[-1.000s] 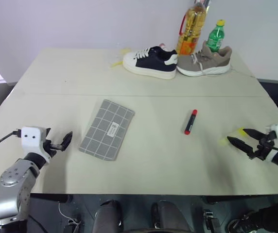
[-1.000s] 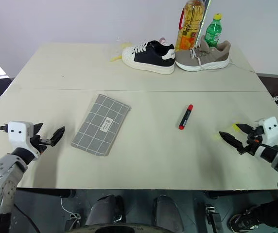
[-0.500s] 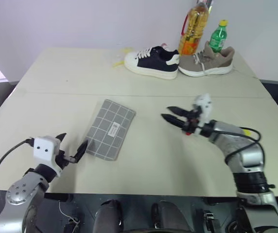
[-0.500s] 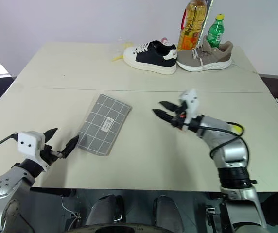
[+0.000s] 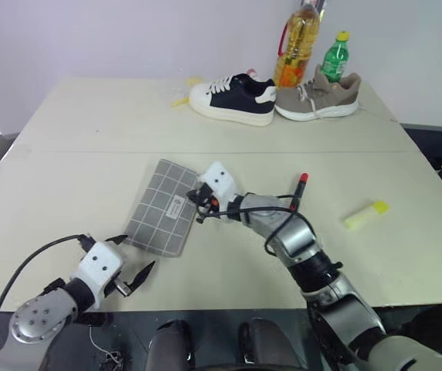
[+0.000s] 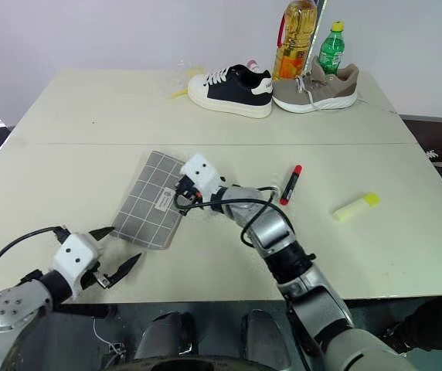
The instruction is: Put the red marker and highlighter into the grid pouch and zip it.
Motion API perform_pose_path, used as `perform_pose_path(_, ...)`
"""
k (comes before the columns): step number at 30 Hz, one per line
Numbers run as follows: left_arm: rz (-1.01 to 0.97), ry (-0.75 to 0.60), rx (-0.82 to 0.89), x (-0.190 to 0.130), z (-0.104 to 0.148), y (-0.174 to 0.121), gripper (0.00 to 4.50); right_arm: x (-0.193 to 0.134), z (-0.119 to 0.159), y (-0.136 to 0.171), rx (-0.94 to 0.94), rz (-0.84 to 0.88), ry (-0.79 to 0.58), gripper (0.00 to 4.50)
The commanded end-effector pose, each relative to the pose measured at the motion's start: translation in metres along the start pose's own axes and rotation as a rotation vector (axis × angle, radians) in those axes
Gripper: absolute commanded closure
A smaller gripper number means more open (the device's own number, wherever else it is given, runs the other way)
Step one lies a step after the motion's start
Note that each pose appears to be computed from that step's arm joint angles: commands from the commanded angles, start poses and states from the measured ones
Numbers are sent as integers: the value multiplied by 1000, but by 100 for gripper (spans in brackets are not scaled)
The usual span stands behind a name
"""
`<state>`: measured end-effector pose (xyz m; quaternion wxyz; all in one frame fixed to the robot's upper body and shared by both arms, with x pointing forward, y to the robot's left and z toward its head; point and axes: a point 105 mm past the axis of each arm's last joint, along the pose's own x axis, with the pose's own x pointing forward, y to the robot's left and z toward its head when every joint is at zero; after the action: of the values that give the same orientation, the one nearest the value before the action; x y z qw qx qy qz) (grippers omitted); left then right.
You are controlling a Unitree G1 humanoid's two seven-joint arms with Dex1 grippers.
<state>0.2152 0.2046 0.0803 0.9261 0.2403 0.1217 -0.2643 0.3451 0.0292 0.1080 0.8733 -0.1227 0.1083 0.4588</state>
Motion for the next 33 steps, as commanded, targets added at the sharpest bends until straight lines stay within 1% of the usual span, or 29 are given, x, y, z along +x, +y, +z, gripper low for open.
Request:
perform_pose_path(1, 10, -17, 90, 5, 9, 0, 0, 12, -1, -2, 23, -46, 67, 445)
perform_pose_path(3, 16, -6, 128, 8, 9, -1, 0, 16, -12, -4, 51, -62, 132, 445)
perform_pose_path(6, 23, 3, 182, 13, 8, 0, 0, 18, -20, -2, 74, -61, 177, 445)
perform_pose_path(11, -25, 4, 304, 23, 11, -8, 0, 19, -22, 3, 119, -44, 183, 445)
perform_pose_path(15, -12, -6, 381, 32, 14, -3, 0, 21, -21, 7, 122, -34, 179, 445)
perform_pose_path(18, -27, -30, 477, 40, 19, -3, 0, 22, -20, 10, 122, -24, 177, 445)
perform_pose_path(22, -43, -72, 498, 46, 24, -4, 0, 22, -20, 10, 123, -23, 176, 445)
perform_pose_path(23, -47, -84, 499, 47, 26, -4, 26, 22, -20, 10, 122, -23, 176, 449)
perform_pose_path(25, -50, -96, 499, 47, 27, -3, 93, 21, -20, 11, 121, -22, 175, 450)
perform_pose_path(28, -57, -106, 499, 46, 26, -2, 239, 21, -20, 11, 121, -22, 172, 450)
perform_pose_path(30, -59, -115, 497, 47, 27, -2, 354, 21, -18, 11, 120, -17, 161, 450)
perform_pose_path(32, -58, -129, 497, 48, 28, -1, 443, 21, -14, 12, 128, -4, 130, 450)
perform_pose_path(33, -57, -135, 497, 49, 29, 0, 443, 21, -11, 12, 132, 2, 112, 450)
